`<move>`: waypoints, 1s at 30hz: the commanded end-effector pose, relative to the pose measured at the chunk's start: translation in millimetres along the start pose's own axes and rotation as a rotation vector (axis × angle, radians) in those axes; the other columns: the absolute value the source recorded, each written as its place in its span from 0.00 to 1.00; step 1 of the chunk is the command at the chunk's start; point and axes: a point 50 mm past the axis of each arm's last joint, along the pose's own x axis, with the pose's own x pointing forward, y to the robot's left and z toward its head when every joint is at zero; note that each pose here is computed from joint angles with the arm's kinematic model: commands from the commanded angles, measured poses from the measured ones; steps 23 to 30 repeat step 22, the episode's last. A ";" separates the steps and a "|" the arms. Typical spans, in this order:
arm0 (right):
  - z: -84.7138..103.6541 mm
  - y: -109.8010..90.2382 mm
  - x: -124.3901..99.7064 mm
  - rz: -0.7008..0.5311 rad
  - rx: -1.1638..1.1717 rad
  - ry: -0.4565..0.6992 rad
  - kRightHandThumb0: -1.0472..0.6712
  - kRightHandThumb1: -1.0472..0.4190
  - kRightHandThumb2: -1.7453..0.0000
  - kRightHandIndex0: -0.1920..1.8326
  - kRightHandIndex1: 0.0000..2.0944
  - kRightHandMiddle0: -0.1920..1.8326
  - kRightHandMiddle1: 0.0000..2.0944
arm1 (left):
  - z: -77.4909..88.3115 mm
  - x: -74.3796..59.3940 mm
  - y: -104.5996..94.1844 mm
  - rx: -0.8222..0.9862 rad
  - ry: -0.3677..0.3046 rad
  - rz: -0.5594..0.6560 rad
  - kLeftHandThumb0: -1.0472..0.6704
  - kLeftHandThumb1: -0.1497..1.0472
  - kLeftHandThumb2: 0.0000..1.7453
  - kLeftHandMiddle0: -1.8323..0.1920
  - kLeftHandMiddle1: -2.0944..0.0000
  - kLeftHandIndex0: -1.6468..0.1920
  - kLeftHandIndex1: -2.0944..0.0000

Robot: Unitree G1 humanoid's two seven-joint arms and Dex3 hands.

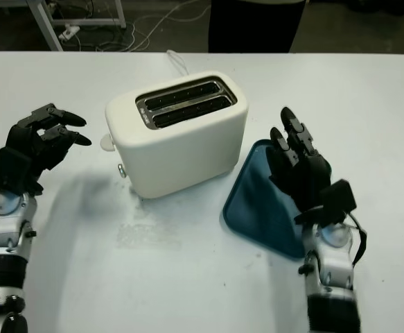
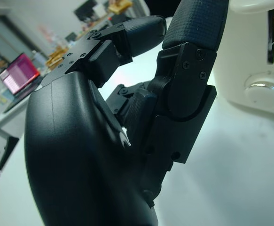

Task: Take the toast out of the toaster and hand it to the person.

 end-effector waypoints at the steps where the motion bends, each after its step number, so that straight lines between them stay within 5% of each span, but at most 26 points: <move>1: -6.2 5.7 -6.7 -0.049 -0.005 0.034 0.23 0.09 0.72 0.14 0.02 0.13 0.02 | -10.0 -10.1 -6.7 -0.033 0.000 0.038 0.00 0.89 0.05 0.48 0.52 0.50 0.52; 13: -2.0 22.8 -18.7 -0.141 -0.071 0.052 0.30 0.09 0.68 0.23 0.04 0.22 0.03 | -31.0 -33.5 -33.7 -0.079 0.011 0.163 0.00 0.89 0.10 0.75 0.23 0.76 0.24; 30: -2.2 23.8 -14.8 -0.130 -0.135 0.063 0.31 0.09 0.66 0.24 0.02 0.24 0.02 | -31.5 -34.9 -33.1 -0.070 0.003 0.137 0.00 0.89 0.09 0.83 0.19 0.80 0.23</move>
